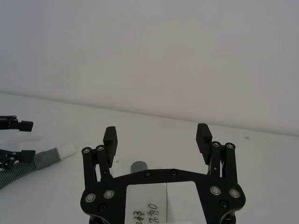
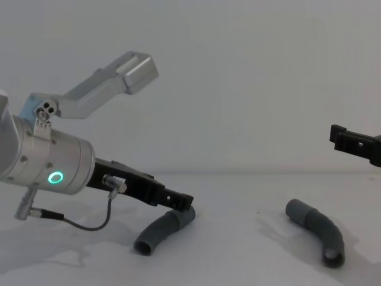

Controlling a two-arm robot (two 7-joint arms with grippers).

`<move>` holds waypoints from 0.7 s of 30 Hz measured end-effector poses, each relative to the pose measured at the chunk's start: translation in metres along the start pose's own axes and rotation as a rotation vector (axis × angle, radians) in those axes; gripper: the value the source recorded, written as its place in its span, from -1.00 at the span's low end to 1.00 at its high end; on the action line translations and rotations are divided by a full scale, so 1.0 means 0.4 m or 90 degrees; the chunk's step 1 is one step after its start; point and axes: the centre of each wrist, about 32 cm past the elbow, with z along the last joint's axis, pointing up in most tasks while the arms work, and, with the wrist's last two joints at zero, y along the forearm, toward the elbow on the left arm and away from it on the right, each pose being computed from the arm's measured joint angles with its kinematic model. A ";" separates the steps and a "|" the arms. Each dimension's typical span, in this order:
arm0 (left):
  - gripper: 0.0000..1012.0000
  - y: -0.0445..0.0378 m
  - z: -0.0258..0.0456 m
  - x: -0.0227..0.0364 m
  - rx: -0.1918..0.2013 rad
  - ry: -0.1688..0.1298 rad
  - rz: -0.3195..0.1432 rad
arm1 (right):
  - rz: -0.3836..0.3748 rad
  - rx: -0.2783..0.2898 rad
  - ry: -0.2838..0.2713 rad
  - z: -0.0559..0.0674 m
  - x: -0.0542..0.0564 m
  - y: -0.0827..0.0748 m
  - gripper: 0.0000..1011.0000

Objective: Use both hands to pick up one end of the pipe from the table, align the ends, and insert them.

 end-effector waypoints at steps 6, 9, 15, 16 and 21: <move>0.98 -0.008 -0.002 -0.005 0.019 0.012 0.000 | 0.000 0.000 0.000 0.000 0.000 0.000 0.98; 0.98 -0.011 -0.004 -0.009 0.027 0.017 0.002 | 0.000 0.000 0.000 0.000 0.000 0.000 0.98; 0.98 -0.017 -0.005 -0.014 0.037 0.025 0.005 | 0.000 0.000 0.000 0.000 0.000 0.000 0.98; 0.98 -0.017 -0.006 -0.014 0.038 0.025 0.005 | 0.000 0.000 0.000 0.000 0.000 0.000 0.98; 0.98 -0.023 -0.007 -0.018 0.043 0.032 0.006 | 0.000 0.000 0.000 0.000 0.000 0.000 0.98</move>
